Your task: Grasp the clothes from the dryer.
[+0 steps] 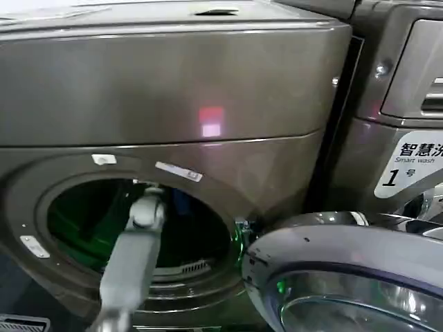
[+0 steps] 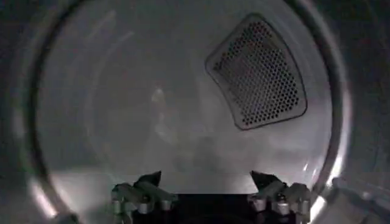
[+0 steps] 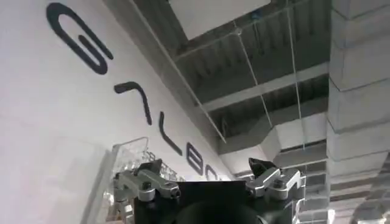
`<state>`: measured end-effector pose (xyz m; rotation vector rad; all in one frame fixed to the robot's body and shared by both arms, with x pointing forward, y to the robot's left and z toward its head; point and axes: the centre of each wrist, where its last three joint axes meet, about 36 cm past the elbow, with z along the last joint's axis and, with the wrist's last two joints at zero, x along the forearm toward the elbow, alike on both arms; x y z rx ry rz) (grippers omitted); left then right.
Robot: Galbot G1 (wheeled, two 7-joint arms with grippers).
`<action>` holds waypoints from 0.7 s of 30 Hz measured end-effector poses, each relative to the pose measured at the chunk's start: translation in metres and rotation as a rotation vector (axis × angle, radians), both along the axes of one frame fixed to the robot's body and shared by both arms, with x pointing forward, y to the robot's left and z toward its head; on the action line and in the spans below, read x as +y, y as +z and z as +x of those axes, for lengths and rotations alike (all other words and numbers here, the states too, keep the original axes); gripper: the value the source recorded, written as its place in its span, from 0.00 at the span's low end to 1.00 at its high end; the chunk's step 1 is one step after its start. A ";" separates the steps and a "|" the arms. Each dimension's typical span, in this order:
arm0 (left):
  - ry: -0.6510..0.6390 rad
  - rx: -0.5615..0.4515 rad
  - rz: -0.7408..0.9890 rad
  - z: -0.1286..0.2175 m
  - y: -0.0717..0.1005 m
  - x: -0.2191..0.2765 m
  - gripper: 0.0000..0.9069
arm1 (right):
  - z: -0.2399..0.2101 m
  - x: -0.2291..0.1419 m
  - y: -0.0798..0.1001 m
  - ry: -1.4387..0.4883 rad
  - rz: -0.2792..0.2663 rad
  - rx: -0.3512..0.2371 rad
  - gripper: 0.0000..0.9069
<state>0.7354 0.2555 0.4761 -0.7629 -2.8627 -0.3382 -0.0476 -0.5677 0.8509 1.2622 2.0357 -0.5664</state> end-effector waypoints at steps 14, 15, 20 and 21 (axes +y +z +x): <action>-0.483 0.265 0.705 0.044 0.036 0.019 1.00 | -0.001 0.002 -0.002 0.001 0.000 0.010 1.00; -0.489 0.284 0.748 0.045 0.037 0.019 1.00 | 0.000 0.002 -0.003 0.003 0.000 0.011 1.00; -0.522 0.373 0.940 0.050 0.040 0.009 1.00 | 0.002 0.003 -0.001 0.007 -0.004 0.014 1.00; -0.526 0.387 0.966 0.050 0.040 0.008 1.00 | 0.002 0.003 -0.001 0.007 -0.005 0.014 1.00</action>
